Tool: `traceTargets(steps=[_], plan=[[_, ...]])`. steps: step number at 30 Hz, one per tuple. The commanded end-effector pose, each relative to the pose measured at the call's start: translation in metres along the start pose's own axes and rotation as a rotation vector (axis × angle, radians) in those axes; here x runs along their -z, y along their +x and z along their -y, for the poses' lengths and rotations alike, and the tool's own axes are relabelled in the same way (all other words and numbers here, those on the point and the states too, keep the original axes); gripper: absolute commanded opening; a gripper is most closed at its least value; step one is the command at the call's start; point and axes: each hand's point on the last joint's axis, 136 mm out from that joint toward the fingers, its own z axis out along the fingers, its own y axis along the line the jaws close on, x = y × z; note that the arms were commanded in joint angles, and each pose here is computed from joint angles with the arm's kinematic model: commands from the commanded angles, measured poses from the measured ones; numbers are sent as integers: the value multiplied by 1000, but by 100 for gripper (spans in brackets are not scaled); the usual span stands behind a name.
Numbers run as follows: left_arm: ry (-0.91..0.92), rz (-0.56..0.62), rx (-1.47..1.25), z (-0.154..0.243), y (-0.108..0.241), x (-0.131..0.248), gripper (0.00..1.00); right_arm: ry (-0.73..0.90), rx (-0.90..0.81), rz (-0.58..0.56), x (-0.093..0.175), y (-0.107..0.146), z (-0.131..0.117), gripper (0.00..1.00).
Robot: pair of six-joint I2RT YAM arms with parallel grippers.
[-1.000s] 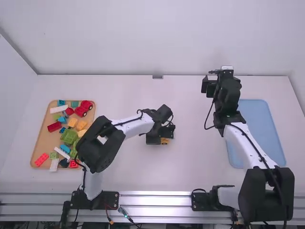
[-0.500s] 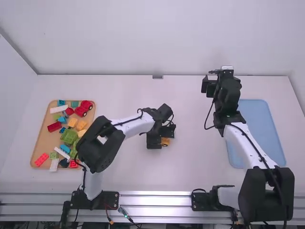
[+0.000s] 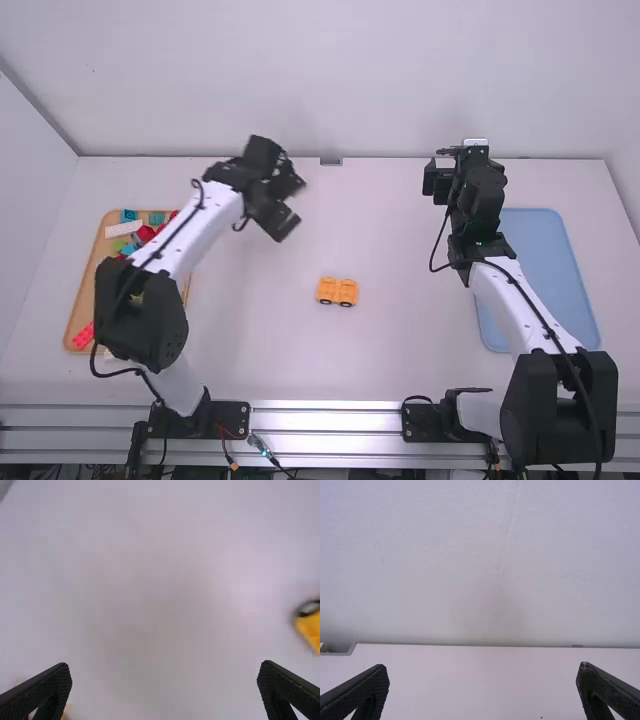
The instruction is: Assemble lego blocks to make yellow taxi
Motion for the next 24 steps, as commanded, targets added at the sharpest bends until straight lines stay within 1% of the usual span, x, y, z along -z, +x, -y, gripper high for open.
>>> traceTargets(steps=[1, 2, 3, 4, 5, 6, 9, 10, 11, 14, 16, 17, 18, 20, 22, 23, 24], plan=[[-39, -42, 374, -45, 33, 4, 99, 13, -5, 35, -2, -18, 3, 99], [-89, -69, 531, -73, 57, 5, 99, 13, -8, 35, -2, -18, 3, 99], [-125, -83, 633, -91, 74, 6, 99, 13, -8, 35, -2, -18, 3, 99], [-185, -101, 754, -116, 98, 9, 99, 13, -8, 35, -2, -18, 3, 99], [-194, -105, 770, -119, 102, 9, 100, 13, -8, 35, -2, -18, 3, 99], [-242, -119, 876, -138, 125, 13, 99, 13, -8, 35, -2, -18, 3, 99], [-336, -129, 1093, -176, 173, 25, 99, 13, -8, 35, -2, -18, 3, 99], [-340, -126, 1121, -181, 180, 27, 99, 13, -8, 35, -2, -18, 3, 99], [-307, -107, 1160, -192, 196, 30, 100, 12, -8, 35, -2, -18, 3, 99], [-224, -71, 1115, -200, 210, 29, 99, 12, -8, 35, -2, -18, 3, 99], [-230, -90, 1089, -209, 227, 27, 100, 12, -8, 35, -2, -18, 3, 99], [-251, -125, 1073, -215, 241, 26, 100, 12, -8, 35, -2, -18, 3, 99], [-259, -163, 1042, -218, 252, 23, 98, 12, -8, 35, -2, -18, 3, 99], [-259, -209, 983, -221, 264, 18, 95, 12, -8, 35, -2, -18, 3, 99], [-207, -255, 835, -218, 268, 4, 93, 4, -8, 36, -2, -18, 2, 99], [-199, -260, 812, -217, 268, 2, 92, 2, -8, 37, -2, -18, 1, 99], [-172, -285, 714, -216, 268, -8, 88, -18, -7, 39, -2, -19, -2, 99]])
